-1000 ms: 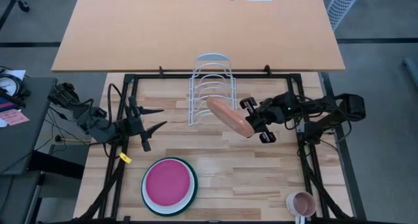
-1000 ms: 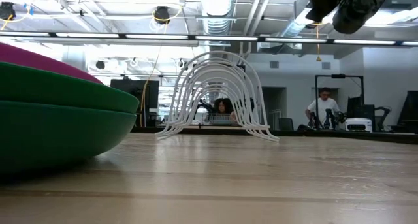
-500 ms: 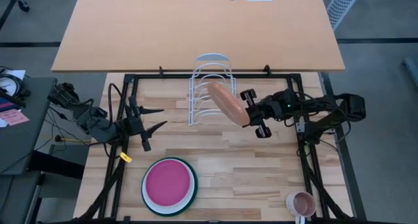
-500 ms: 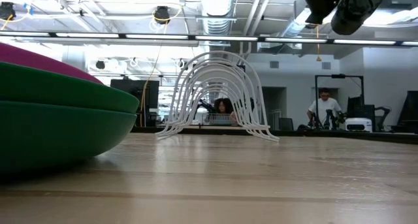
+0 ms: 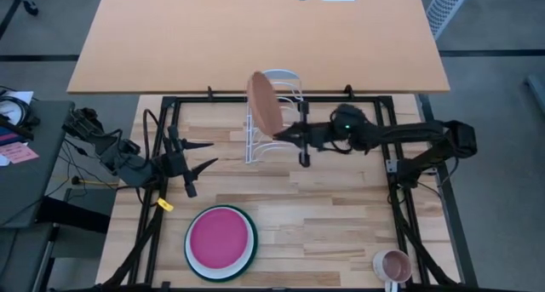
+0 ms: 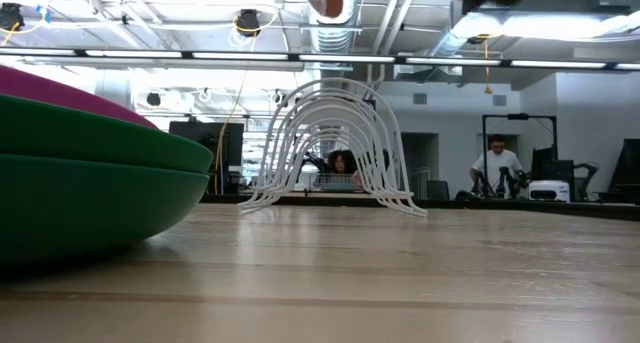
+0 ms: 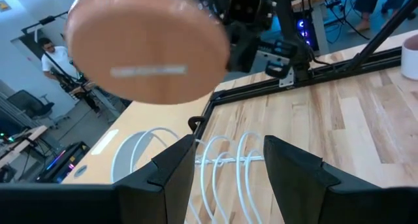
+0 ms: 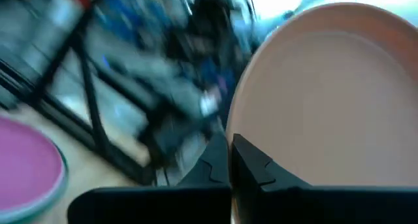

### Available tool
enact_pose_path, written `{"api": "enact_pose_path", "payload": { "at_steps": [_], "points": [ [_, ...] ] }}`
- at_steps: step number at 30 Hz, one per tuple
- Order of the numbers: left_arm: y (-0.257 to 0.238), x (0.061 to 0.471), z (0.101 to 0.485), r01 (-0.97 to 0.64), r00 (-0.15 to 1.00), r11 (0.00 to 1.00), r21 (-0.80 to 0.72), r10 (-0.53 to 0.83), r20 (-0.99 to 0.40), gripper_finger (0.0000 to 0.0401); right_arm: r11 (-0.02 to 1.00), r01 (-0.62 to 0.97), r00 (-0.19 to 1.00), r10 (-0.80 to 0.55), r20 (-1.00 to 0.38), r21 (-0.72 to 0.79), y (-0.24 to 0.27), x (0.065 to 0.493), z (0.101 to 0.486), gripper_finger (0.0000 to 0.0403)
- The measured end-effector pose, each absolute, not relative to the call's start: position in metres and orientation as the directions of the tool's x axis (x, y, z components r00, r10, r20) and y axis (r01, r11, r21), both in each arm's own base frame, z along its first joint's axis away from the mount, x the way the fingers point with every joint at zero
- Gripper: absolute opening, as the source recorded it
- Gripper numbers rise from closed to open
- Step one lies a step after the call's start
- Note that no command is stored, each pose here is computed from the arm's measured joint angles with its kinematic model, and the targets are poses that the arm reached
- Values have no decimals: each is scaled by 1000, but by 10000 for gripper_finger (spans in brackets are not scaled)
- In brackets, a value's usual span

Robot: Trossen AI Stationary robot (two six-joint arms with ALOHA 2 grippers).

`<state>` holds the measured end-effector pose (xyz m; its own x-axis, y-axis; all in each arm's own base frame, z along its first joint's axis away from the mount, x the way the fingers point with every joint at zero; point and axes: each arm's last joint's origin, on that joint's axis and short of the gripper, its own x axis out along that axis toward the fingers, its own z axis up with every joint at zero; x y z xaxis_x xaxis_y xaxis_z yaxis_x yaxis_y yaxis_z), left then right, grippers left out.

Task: Sort dishes
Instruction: Put the orange plate on the dish rack

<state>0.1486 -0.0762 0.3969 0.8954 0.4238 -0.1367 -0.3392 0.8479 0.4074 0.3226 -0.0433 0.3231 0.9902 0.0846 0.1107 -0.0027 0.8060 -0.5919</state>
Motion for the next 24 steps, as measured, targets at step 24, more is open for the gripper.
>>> {"api": "enact_pose_path", "payload": {
  "at_steps": [24],
  "points": [
    [-76,149,397,-341,894,847,408,427,-138,178,466,367,739,-671,-52,-805,40,322,361,0]
  ]
}}
